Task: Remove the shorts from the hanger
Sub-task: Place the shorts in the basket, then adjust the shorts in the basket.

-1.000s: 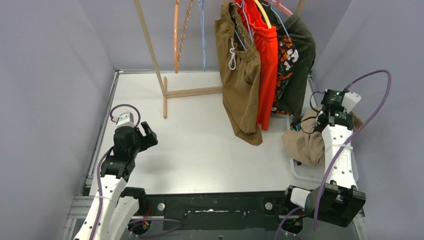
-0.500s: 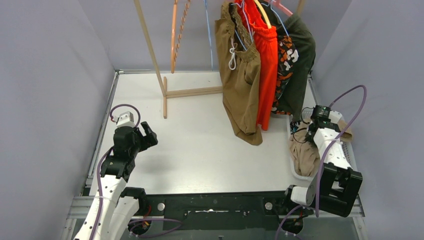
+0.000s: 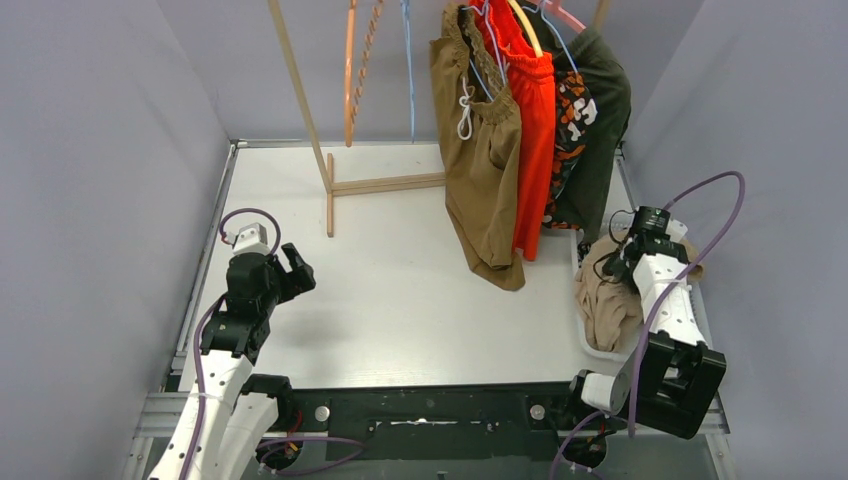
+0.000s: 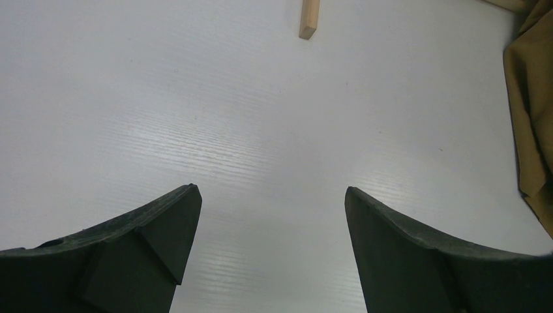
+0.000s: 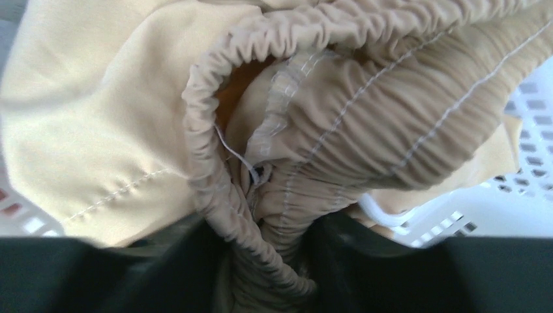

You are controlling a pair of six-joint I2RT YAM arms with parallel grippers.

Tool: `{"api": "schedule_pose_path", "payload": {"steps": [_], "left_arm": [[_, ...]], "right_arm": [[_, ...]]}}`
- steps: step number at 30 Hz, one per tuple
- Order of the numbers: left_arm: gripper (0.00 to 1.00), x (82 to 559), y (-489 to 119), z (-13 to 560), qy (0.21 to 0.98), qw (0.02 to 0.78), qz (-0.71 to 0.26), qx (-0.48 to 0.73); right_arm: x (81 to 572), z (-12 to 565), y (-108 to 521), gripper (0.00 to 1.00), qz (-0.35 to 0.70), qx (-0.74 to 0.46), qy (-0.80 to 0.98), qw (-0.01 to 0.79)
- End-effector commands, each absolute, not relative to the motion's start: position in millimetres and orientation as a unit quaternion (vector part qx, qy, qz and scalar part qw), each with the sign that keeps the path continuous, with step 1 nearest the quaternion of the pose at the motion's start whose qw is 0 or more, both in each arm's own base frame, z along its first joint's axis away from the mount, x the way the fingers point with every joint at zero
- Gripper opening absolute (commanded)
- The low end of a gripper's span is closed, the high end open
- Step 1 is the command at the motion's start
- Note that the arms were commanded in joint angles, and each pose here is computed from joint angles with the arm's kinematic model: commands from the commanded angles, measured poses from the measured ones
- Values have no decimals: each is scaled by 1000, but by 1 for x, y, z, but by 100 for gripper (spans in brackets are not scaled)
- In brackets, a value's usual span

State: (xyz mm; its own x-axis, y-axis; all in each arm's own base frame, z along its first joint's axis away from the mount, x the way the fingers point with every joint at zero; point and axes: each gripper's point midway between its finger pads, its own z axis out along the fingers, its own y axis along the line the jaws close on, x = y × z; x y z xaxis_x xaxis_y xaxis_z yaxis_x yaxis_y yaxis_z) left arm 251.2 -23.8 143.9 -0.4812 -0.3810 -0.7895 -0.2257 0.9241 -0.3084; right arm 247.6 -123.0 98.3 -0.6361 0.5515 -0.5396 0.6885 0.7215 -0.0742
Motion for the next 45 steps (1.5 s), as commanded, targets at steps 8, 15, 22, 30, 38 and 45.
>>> {"api": "schedule_pose_path", "payload": {"steps": [8,15,22,30,38,45], "left_arm": [[82,262,-25,168,836,512,-95,-171],[82,264,-24,165,837,511,-92,-174],[82,263,-18,162,837,507,-80,-189],[82,263,-16,160,835,509,-76,-193],[81,263,-17,160,836,509,-78,-191],[81,264,-17,160,836,510,-80,-189]], "right_arm": [[245,249,-133,78,-153,369,820,410],[287,269,-100,74,-35,319,832,452],[321,163,-115,60,-43,336,853,397],[226,83,-146,58,-196,447,834,259],[223,179,-152,58,-219,465,789,337],[223,152,-113,61,-117,457,791,390]]}}
